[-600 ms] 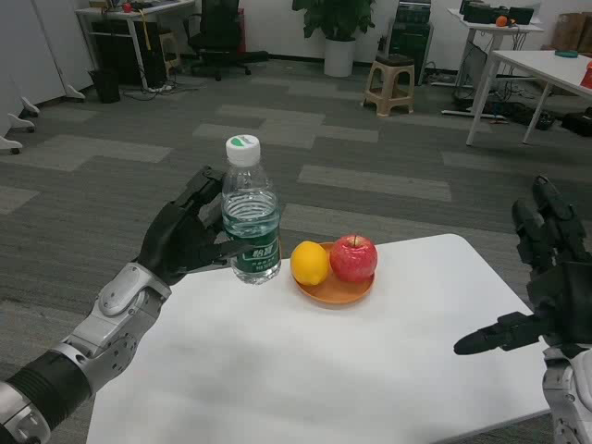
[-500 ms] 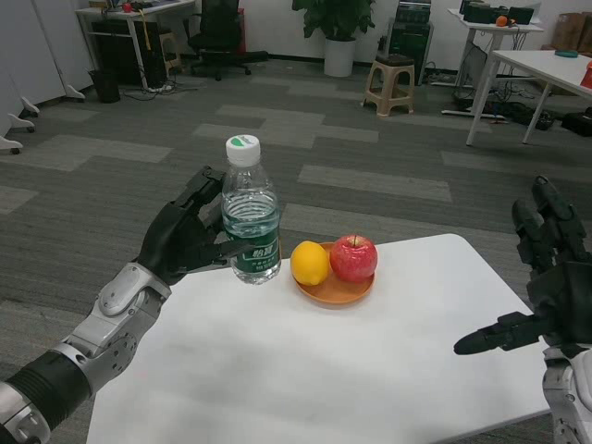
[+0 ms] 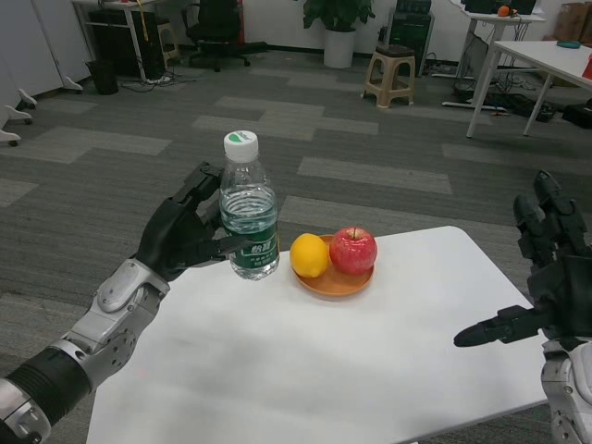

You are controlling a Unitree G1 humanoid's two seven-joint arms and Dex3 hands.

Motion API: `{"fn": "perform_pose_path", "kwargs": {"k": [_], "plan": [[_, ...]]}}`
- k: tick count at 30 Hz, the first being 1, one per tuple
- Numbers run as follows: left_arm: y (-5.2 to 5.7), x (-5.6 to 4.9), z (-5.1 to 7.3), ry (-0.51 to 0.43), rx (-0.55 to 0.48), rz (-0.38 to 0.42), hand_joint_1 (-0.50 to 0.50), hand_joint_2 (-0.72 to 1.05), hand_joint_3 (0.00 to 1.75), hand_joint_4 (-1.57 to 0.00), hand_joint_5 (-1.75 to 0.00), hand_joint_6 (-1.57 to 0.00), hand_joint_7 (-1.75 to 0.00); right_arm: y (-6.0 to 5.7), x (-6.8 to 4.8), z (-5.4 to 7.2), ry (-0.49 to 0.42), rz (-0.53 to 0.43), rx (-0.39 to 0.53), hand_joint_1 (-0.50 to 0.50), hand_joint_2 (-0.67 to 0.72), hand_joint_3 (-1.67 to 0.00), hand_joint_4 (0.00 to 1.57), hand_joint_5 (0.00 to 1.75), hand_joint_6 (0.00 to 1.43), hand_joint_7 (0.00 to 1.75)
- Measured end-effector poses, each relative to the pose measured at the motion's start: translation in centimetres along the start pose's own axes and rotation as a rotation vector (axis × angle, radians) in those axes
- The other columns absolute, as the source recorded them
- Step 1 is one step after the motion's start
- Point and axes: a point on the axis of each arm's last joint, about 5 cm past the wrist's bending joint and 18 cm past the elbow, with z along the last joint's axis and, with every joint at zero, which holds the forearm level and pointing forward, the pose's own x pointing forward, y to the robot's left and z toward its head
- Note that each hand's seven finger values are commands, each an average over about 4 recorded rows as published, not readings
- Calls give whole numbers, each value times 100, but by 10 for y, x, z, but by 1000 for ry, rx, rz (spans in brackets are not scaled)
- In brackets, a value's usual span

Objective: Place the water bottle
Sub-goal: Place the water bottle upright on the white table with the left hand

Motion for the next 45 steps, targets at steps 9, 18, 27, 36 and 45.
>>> {"fn": "perform_pose_path", "kwargs": {"k": [9, 18, 27, 36, 45], "plan": [[0, 0, 0, -3, 1, -1, -28, 105, 17, -90, -175, -37, -164, -1, -1, -2, 12, -5, -5, -50, 28, 0, 0, 0, 0, 10], [1, -3, -3, -1, 46, -21, -28, 105, 17, -90, -175, -39, -161, -2, -2, -2, 15, -7, -6, -48, 28, 0, 0, 0, 0, 9], [5, -16, -17, -20, 96, 13, -28, 105, 13, -93, -175, -42, -162, -1, -1, -2, 18, -10, -7, -49, 28, 0, 0, 0, 0, 7], [0, -47, -45, 38, 130, 30, -28, 105, 13, -90, -175, -44, -161, -2, -2, -4, 28, -13, -10, -50, 28, 0, 0, 0, 0, 7], [1, -69, -59, 111, 161, 59, -28, 105, 11, -101, -175, -61, -161, 0, 1, -4, 23, -9, -8, -50, 28, 0, 0, 0, 0, 7]]}}
